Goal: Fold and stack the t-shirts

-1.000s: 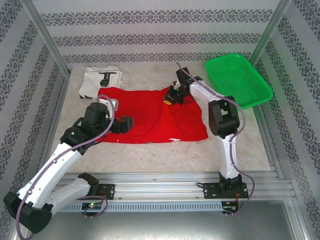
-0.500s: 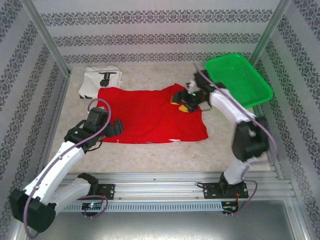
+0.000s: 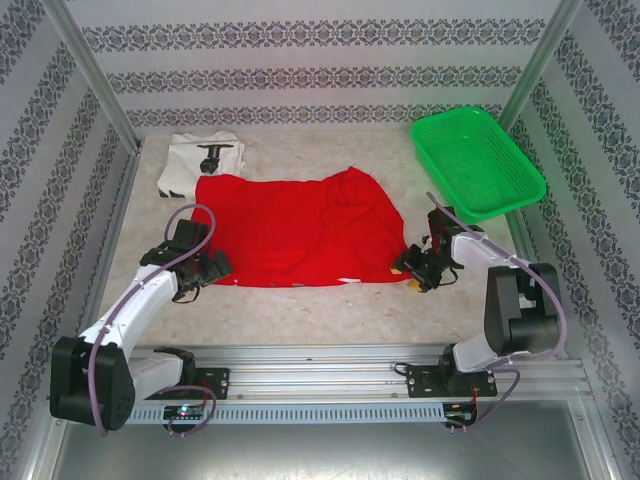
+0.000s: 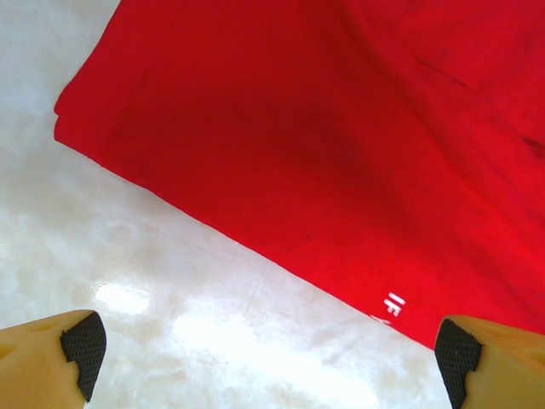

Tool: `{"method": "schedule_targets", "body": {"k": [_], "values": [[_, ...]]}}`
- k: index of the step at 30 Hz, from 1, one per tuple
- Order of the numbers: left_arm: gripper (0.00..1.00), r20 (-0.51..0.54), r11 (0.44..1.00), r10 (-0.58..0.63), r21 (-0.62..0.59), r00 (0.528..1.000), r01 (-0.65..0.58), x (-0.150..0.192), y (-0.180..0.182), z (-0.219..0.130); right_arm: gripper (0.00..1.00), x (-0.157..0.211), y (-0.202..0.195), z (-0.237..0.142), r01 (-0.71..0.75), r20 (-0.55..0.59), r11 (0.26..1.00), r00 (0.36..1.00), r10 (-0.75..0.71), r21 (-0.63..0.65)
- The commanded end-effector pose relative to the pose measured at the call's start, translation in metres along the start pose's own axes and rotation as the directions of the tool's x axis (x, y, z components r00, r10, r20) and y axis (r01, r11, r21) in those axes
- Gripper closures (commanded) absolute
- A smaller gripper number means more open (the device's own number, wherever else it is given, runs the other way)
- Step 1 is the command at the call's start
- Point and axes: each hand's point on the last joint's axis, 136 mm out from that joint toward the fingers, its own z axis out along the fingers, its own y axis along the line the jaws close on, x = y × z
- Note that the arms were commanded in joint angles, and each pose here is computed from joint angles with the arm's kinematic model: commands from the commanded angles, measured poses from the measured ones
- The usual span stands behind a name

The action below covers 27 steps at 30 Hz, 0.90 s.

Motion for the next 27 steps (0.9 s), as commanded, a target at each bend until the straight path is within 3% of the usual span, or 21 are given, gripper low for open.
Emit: {"method": "schedule_targets", "body": {"k": [1, 6, 12, 16, 22, 23, 25, 27], "values": [[0.0, -0.009, 0.998, -0.065, 0.017, 0.998, 0.065, -0.001, 0.001, 0.017, 0.5, -0.023, -0.012, 0.007, -0.026, 0.076, 0.999, 0.997, 0.023, 0.044], [0.0, -0.053, 0.994, -0.111, -0.024, 0.992, 0.11, 0.005, 0.012, 0.035, 0.69, -0.047, -0.008, 0.002, -0.064, 0.171, 0.997, 0.984, 0.056, 0.047], [0.0, -0.08, 0.987, -0.135, -0.093, 0.988, 0.128, 0.012, 0.029, 0.041, 0.96, -0.042, -0.03, -0.006, -0.118, 0.197, 0.988, 0.976, 0.096, 0.104], [0.0, -0.084, 0.984, -0.138, -0.124, 0.987, 0.126, 0.016, 0.037, 0.04, 0.97, -0.023, -0.047, -0.026, -0.163, 0.227, 0.978, 0.965, 0.131, 0.128], [0.0, -0.09, 0.981, -0.148, -0.138, 0.985, 0.135, 0.021, 0.043, 0.042, 0.95, 0.014, -0.087, -0.034, -0.286, 0.243, 0.945, 0.939, 0.244, 0.155], [0.0, -0.091, 0.982, -0.146, -0.138, 0.985, 0.132, 0.022, 0.043, 0.042, 0.91, 0.018, -0.092, -0.033, -0.304, 0.246, 0.941, 0.933, 0.262, 0.15], [0.0, -0.087, 0.986, -0.13, -0.117, 0.988, 0.119, 0.019, 0.039, 0.038, 0.63, 0.022, -0.099, -0.034, -0.334, 0.263, 0.932, 0.92, 0.289, 0.144], [0.0, -0.057, 0.993, -0.095, -0.069, 0.994, 0.091, 0.009, 0.028, 0.029, 0.54, 0.015, -0.093, -0.046, -0.313, 0.305, 0.942, 0.915, 0.266, 0.118]]}}
